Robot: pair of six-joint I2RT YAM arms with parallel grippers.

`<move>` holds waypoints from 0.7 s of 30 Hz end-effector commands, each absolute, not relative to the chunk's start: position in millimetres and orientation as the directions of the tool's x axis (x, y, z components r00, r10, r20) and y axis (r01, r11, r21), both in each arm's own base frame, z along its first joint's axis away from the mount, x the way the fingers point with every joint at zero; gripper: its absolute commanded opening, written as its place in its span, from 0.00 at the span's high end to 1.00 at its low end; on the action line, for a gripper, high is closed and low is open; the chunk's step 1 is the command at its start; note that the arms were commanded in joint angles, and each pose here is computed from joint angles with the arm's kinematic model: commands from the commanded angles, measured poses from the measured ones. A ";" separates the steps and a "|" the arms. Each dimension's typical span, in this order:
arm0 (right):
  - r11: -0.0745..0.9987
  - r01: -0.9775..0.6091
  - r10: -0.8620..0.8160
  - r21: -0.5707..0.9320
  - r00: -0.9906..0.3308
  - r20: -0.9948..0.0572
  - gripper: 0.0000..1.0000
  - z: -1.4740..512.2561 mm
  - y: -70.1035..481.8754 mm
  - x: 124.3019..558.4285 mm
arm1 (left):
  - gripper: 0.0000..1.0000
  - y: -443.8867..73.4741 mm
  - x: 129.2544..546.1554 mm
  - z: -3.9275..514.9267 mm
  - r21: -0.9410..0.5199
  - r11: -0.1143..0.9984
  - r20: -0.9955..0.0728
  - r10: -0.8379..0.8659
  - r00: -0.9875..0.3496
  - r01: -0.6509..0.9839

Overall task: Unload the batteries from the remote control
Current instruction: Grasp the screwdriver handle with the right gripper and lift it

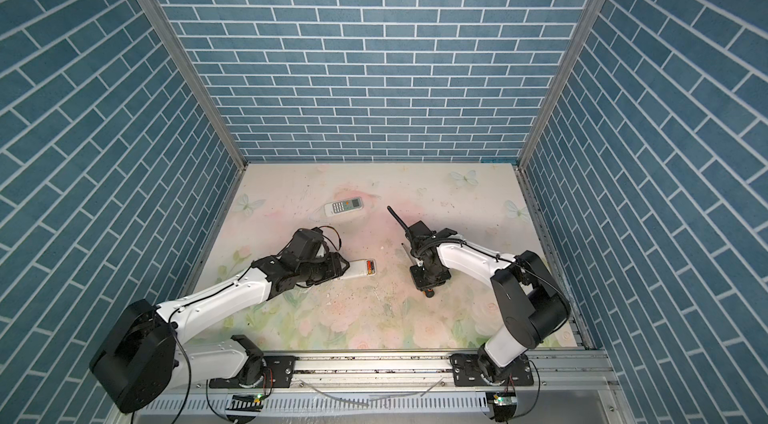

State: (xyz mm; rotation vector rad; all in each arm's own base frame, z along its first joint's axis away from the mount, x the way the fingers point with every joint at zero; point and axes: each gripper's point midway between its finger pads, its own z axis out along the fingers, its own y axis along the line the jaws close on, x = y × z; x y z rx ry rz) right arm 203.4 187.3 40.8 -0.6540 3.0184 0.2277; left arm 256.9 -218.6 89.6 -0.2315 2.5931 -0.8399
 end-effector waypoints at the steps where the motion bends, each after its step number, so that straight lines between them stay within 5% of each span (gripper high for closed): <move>1: 0.849 -0.472 -0.448 0.238 -0.881 -0.153 0.91 79.7 209.7 202.9 | 0.43 -246.0 273.3 115.9 -0.706 0.709 -0.321 -0.308 -0.896 0.009; 11: 0.770 -0.511 -0.424 0.381 -0.857 -0.292 0.92 148.2 248.5 216.0 | 0.48 -311.9 307.8 181.0 -0.860 0.478 -0.380 -0.367 -0.849 0.178; 21: 0.725 -0.507 -0.361 0.466 -0.856 -0.369 0.93 172.1 275.8 232.6 | 0.48 -338.1 308.0 188.8 -0.886 0.404 -0.389 -0.384 -0.838 0.226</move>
